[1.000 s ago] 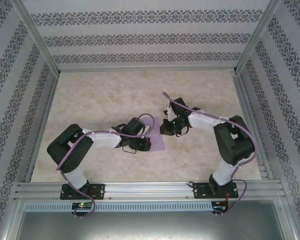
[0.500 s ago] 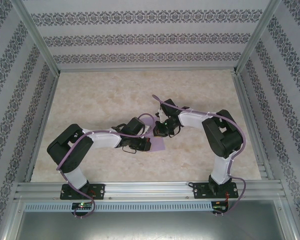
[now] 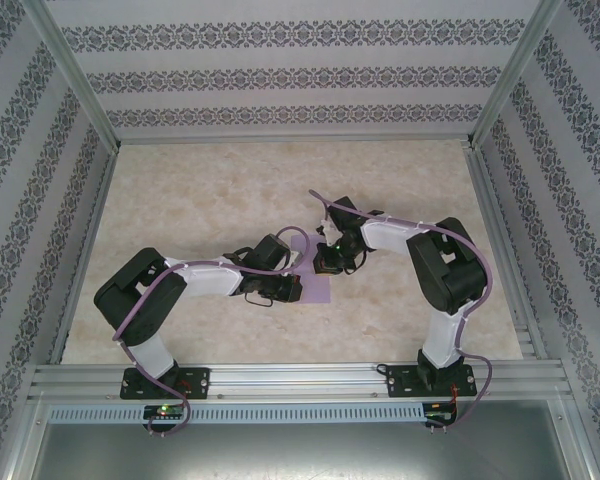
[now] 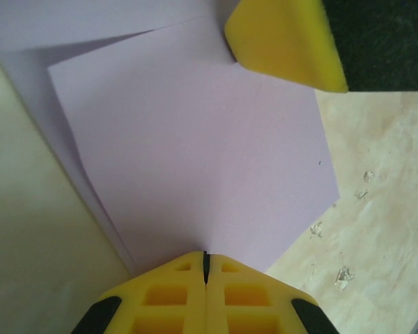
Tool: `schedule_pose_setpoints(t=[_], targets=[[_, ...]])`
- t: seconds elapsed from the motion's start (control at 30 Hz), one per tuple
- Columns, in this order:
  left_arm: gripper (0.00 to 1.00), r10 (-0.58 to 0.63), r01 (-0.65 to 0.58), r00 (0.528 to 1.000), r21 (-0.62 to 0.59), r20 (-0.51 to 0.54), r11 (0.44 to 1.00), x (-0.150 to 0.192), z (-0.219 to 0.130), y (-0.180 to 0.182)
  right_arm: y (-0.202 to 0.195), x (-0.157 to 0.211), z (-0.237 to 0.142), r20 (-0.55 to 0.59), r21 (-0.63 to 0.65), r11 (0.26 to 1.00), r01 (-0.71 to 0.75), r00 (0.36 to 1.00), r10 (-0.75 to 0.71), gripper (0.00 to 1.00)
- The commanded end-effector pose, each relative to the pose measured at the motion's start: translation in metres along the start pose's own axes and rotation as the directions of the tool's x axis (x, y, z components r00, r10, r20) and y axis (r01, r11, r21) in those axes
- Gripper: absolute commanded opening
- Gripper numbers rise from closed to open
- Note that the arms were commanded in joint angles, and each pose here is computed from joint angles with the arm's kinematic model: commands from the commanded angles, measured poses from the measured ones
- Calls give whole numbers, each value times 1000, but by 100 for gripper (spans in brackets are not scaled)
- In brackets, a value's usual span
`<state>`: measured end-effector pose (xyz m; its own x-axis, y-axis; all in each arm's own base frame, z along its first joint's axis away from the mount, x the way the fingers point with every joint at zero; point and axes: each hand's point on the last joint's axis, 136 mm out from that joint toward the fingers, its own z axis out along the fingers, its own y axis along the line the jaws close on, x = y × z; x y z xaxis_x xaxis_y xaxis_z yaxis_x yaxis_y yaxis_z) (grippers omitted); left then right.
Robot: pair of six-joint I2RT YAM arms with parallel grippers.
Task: Fold a paper plane with a square sheet of paper (fold left side to right side)
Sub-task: Fold the triangle a second time at the center of the table.
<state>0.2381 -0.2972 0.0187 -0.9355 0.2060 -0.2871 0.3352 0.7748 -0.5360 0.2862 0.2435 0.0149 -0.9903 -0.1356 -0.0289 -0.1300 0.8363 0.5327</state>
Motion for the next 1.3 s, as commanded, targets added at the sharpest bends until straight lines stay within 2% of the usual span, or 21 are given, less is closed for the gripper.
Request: schedule_pose_setpoints(t=[0.0, 0.3, 0.53, 0.77, 1.1, 1.27], targets=[[5, -32, 25, 995, -71, -93, 997, 32, 1, 19, -41, 2, -10, 20, 136, 990, -31, 999, 29, 0], [5, -33, 27, 995, -71, -89, 997, 32, 1, 19, -51, -5, -30, 61, 138, 989, -42, 998, 34, 0], [5, -31, 25, 996, -70, -87, 997, 32, 1, 19, -17, -7, -52, 116, 79, 997, 9, 993, -18, 0], [5, -26, 20, 997, -67, -79, 998, 29, -1, 16, 26, 13, -20, 30, -40, 998, 42, 999, -41, 0], [5, -17, 12, 997, -64, -74, 998, 26, -1, 13, 2, 23, 7, -61, 47, 999, 25, 998, -22, 0], [5, -7, 6, 999, -16, -35, 1000, 11, -9, -3, -12, 28, 14, -92, 102, 995, 17, 996, -7, 0]])
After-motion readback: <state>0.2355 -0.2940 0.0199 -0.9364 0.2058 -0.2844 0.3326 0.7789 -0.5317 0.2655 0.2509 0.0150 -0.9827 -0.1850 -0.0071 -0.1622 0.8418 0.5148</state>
